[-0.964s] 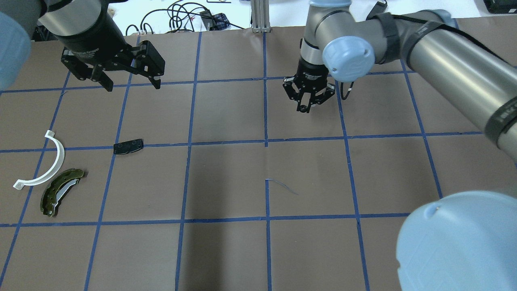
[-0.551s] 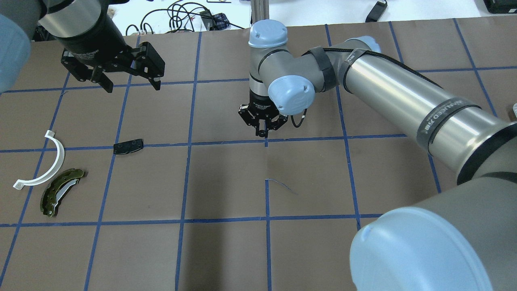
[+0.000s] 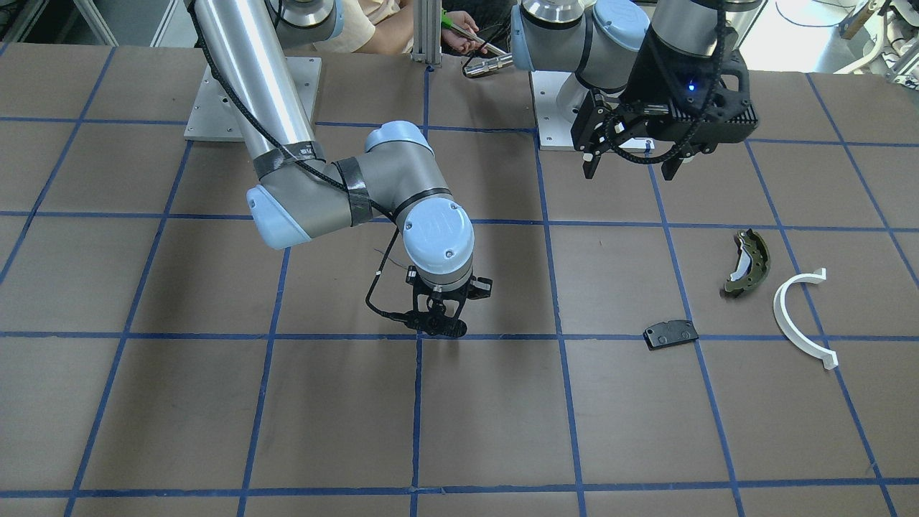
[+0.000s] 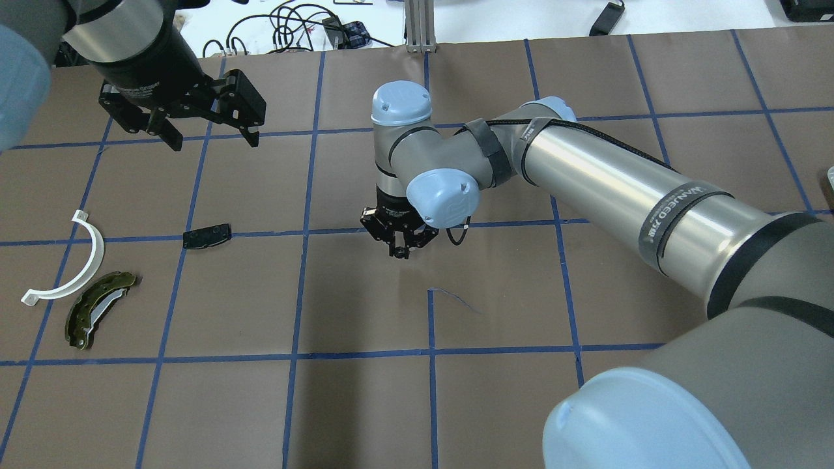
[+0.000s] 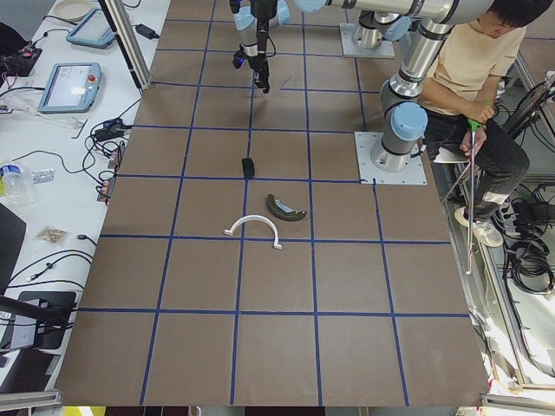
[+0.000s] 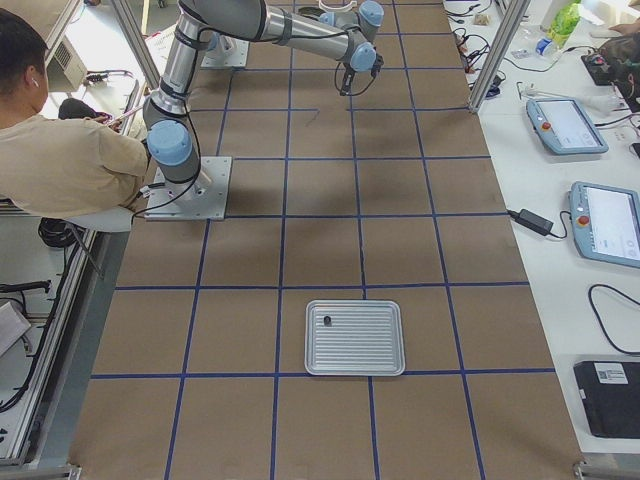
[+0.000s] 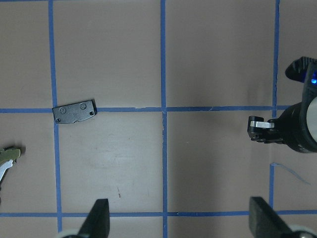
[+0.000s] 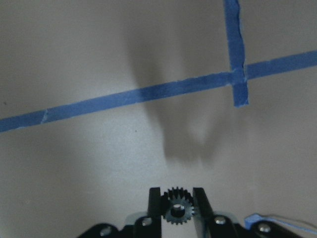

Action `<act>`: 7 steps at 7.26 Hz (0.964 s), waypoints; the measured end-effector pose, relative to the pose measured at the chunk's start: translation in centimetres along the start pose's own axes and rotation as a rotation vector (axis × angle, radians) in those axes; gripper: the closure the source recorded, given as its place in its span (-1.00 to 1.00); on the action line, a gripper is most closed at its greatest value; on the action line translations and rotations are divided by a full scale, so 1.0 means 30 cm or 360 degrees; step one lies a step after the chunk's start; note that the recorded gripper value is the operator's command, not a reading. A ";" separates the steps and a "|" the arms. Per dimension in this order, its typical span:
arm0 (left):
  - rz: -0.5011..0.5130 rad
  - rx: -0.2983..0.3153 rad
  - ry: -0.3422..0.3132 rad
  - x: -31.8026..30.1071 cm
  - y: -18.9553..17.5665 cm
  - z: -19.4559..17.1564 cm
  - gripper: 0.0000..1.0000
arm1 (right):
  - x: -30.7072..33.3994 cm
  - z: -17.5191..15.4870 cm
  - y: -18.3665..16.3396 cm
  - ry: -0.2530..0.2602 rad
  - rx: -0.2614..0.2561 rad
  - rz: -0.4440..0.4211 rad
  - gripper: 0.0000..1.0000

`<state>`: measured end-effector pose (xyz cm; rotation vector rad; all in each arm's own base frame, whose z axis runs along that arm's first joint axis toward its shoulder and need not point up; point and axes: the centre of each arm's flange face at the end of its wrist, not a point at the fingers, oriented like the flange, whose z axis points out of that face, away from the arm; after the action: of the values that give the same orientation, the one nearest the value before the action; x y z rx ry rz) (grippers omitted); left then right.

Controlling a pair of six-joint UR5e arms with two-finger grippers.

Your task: Place bearing gear from tray to pile

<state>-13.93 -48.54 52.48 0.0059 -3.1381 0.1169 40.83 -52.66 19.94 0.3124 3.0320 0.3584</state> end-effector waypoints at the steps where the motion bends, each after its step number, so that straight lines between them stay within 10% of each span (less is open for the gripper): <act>1: 0.0000 -0.0001 0.0000 0.000 0.003 0.001 -1.00 | -0.002 0.001 0.001 -0.0011 0.0022 -0.0004 -1.00; 4: -0.0001 -0.0027 0.0008 -0.007 -0.002 0.028 -1.00 | 0.095 -0.105 -0.102 -0.0071 0.0122 -0.0003 -1.00; 7: -0.0013 -0.0176 0.0001 -0.027 -0.023 0.308 -1.00 | 0.516 -0.352 -0.355 -0.0135 0.0235 -0.0020 -1.00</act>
<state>-13.13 -49.92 43.31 0.0188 -3.1387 -0.0569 22.67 -61.91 26.92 0.3089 2.9809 0.1169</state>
